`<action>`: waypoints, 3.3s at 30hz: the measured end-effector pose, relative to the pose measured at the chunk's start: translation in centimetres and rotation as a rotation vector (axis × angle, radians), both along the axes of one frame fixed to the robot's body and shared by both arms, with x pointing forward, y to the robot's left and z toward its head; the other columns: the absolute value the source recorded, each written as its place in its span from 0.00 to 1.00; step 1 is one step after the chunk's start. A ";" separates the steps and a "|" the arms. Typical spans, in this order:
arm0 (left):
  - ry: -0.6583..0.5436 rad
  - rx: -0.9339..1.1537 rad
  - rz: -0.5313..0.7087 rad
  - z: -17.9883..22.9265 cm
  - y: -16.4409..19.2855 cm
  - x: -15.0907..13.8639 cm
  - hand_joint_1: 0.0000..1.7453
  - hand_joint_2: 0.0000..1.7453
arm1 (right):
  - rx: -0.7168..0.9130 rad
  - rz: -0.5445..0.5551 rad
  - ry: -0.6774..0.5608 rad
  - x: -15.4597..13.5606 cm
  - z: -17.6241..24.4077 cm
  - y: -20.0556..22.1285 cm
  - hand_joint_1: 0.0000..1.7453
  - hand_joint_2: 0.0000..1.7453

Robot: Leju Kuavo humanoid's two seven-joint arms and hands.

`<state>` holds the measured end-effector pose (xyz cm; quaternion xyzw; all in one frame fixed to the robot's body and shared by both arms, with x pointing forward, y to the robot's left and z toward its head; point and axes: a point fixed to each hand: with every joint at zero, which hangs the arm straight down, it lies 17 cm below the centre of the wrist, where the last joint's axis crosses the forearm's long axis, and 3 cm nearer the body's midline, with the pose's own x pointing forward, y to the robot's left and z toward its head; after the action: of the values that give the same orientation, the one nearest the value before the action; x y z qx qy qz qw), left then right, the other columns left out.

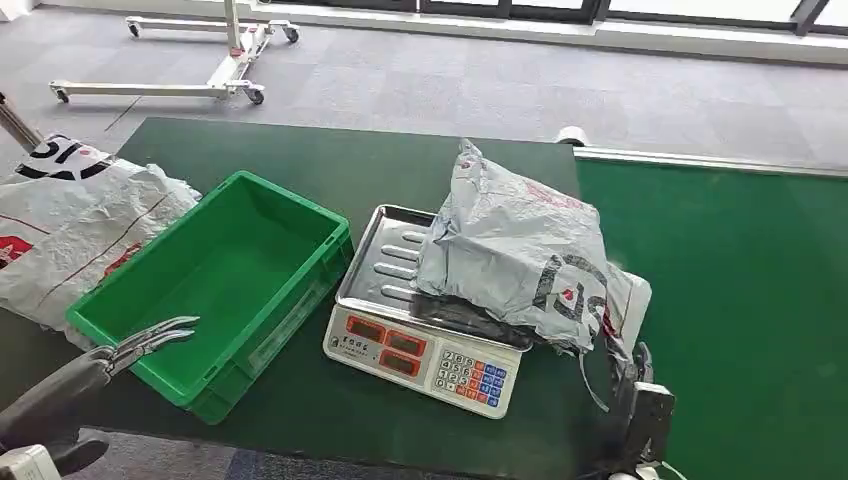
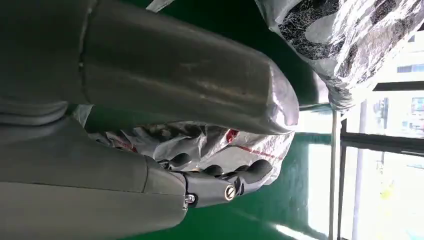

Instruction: Moved the parcel from conveyor to table for the left to box.

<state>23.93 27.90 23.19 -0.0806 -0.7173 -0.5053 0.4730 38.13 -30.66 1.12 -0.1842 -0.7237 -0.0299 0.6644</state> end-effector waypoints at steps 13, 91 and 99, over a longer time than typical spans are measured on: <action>0.000 0.000 0.000 0.0 0.0 0.0 0.00 0.00 | 0.000 0.000 0.000 0.0 0.0 0.0 0.00 0.00; -0.489 -0.490 0.517 0.4 -13.4 14.4 0.00 1.00 | -0.526 0.313 -0.559 -1.1 21.4 12.4 0.00 1.00; -0.487 -0.488 0.517 0.3 -13.4 14.4 0.00 1.00 | -0.528 0.315 -0.556 -1.1 21.3 12.4 0.00 1.00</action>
<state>38.33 14.51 23.45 0.1137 -0.9032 -0.1899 0.3678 37.02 -18.27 22.42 -0.2201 -0.8779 0.2101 0.3699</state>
